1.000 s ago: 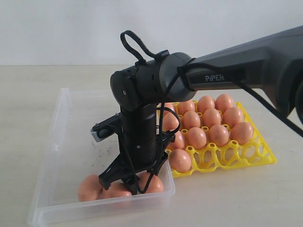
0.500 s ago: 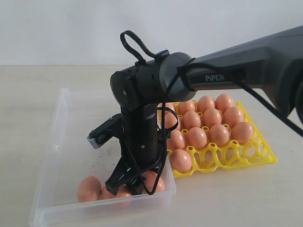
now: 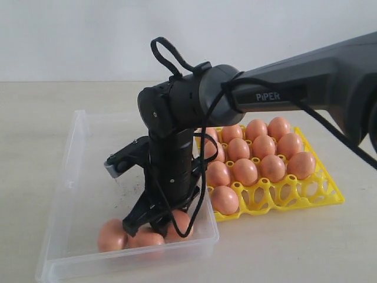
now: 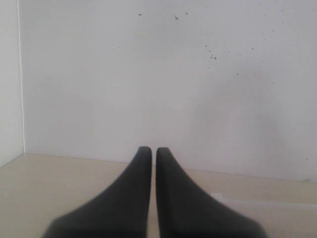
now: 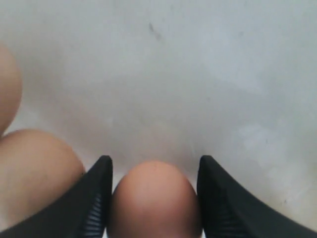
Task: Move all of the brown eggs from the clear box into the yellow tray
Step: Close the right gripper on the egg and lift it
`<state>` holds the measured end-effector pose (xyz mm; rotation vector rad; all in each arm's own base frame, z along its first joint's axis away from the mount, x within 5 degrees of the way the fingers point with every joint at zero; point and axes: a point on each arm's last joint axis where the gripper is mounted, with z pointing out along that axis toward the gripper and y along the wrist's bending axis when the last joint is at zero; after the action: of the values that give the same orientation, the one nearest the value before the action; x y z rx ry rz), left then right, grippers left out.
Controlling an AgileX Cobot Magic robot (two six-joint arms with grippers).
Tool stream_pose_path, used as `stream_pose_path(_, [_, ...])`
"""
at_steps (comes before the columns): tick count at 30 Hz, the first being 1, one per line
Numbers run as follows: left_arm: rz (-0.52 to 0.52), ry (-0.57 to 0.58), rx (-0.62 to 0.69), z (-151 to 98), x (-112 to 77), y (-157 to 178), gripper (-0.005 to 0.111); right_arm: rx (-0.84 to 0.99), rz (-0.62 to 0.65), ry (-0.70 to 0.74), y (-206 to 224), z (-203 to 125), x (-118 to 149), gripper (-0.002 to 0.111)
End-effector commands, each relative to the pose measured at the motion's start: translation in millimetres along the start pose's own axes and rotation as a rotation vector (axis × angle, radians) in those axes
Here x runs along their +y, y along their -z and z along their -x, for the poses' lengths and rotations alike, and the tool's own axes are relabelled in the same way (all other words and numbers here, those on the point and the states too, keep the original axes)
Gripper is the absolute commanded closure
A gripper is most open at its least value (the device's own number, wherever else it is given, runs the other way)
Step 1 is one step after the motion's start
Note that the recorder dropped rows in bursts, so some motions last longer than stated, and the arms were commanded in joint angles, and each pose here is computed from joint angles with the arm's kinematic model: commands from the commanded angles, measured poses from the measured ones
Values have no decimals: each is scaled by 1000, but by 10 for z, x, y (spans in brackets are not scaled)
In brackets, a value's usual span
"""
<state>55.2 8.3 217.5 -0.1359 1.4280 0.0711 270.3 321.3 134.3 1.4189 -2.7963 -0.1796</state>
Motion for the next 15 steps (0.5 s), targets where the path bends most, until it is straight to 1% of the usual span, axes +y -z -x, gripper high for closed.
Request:
stream_pose_path(1, [-3,-9,0,2,-2,2,103,-150,18,-51,16,142,14,109])
stream_pose_path(11, [-3,-9,0,2,-2,2,103,-170,19,-62,19,161,14,109])
stream_pose_path(15, [-3,-9,0,2,-2,2,103,-215,11,-63,27,201,6,109])
